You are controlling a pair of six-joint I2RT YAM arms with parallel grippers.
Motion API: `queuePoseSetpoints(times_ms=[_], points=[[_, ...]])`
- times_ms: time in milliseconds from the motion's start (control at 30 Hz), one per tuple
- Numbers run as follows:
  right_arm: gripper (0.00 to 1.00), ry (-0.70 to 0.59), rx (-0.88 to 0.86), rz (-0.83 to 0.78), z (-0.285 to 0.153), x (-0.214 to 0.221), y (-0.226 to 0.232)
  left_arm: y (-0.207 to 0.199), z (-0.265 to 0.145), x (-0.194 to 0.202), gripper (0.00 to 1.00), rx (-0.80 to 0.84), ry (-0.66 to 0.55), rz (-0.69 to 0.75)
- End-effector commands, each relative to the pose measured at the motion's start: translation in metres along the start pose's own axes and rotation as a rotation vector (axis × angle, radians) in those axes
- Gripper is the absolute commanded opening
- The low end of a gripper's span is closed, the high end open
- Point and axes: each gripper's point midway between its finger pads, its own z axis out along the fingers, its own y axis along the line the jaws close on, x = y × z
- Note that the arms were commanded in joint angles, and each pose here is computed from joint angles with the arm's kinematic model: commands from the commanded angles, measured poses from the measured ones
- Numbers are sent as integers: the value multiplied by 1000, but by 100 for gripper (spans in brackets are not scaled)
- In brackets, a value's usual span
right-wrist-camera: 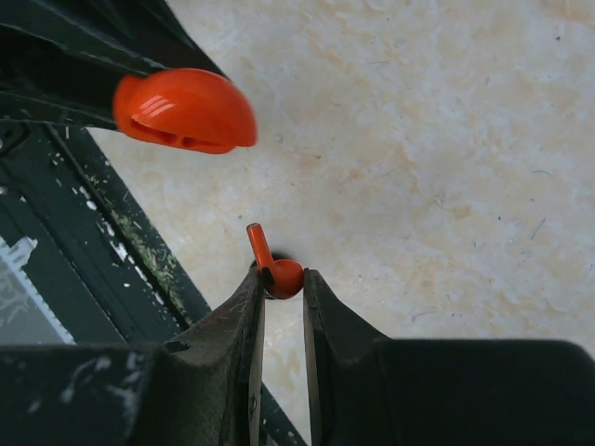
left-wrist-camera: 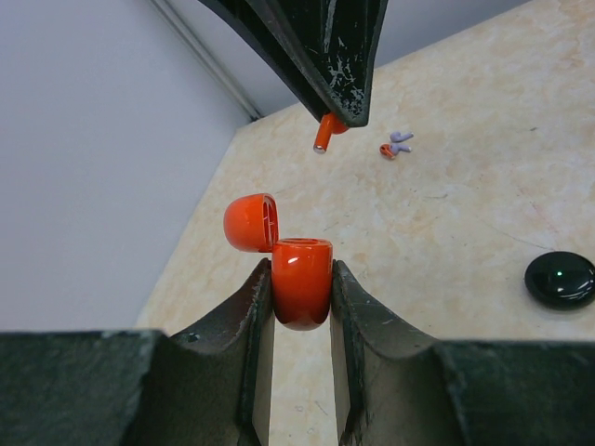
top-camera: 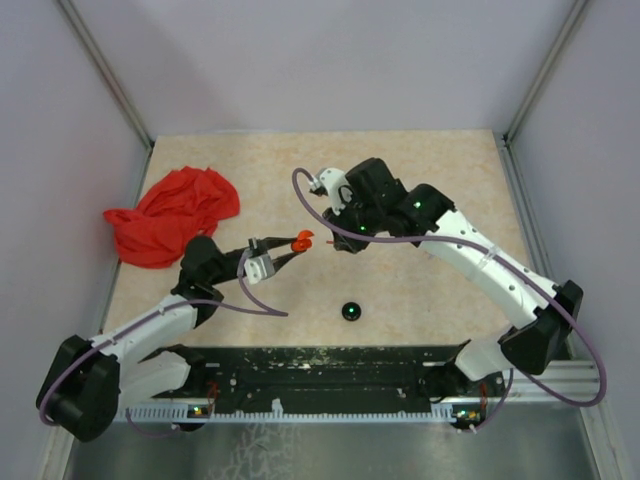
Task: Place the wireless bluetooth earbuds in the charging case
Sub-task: Place the earbud in the charging case.
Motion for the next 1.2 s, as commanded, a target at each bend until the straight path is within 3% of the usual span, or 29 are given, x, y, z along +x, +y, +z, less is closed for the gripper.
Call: queuePoseSetpoints(times_ms=[0, 1167], points=[[5, -27, -22, -67, -16, -16, 22, 1, 1, -10, 1, 14, -58, 103], [5, 7, -65, -154, 10, -32, 52, -25, -1, -18, 1, 122, -105, 88]])
